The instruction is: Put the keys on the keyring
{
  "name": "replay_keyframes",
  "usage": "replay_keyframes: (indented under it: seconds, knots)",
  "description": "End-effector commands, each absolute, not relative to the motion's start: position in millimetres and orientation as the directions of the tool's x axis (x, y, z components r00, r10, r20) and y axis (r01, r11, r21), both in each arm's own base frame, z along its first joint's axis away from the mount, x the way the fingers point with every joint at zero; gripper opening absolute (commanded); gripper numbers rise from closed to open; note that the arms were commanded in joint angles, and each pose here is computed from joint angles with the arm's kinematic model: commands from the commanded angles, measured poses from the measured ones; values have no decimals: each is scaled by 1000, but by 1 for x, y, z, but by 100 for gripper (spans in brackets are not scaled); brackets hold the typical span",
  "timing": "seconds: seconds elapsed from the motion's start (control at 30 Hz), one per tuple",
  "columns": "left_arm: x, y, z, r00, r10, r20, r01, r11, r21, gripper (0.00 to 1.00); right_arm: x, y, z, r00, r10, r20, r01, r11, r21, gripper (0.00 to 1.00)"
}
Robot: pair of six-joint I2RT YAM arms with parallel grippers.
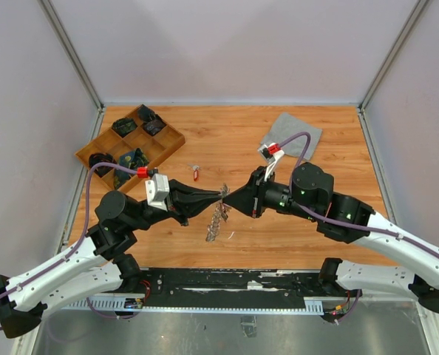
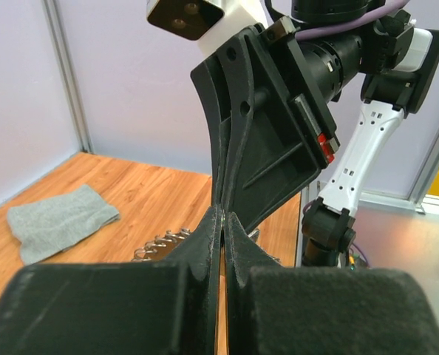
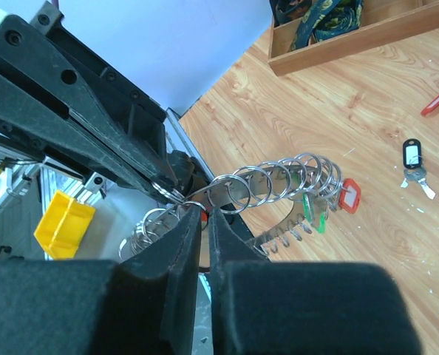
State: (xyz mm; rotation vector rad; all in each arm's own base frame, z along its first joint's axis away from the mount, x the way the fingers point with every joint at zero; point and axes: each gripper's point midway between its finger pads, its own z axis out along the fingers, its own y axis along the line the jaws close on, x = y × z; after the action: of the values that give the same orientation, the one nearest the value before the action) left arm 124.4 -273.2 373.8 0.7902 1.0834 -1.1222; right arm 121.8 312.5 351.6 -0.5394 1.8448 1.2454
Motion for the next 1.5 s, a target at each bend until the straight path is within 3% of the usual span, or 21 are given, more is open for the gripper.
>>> replay_keyframes:
  seconds: [0.0, 0.23, 0.4, 0.57, 0.77, 1.47]
  knots:
    - [119, -266, 405, 134, -387, -912, 961, 276, 25, 1, 121, 309, 359, -521, 81, -850, -762, 405, 505, 13]
    - [116, -267, 406, 126, -388, -913, 965, 260, 23, 1, 126, 290, 384, -286, 111, -952, -861, 405, 306, 21]
    - [113, -270, 406, 113, -394, -912, 972, 233, 20, 0, 119, 285, 402, -33, 83, -996, -938, 340, 60, 24]
    - [106, -272, 412, 98, -420, -902, 981, 193, 17, 0, 105, 294, 404, 104, 39, -994, -970, 225, -92, 24]
    - [95, -271, 420, 95, -454, -886, 989, 141, 34, 1, 90, 299, 401, 137, 11, -990, -983, 121, -135, 26]
    - [82, -274, 423, 89, -473, -876, 996, 66, 66, 1, 80, 304, 407, 130, 48, -990, -990, 59, -127, 27]
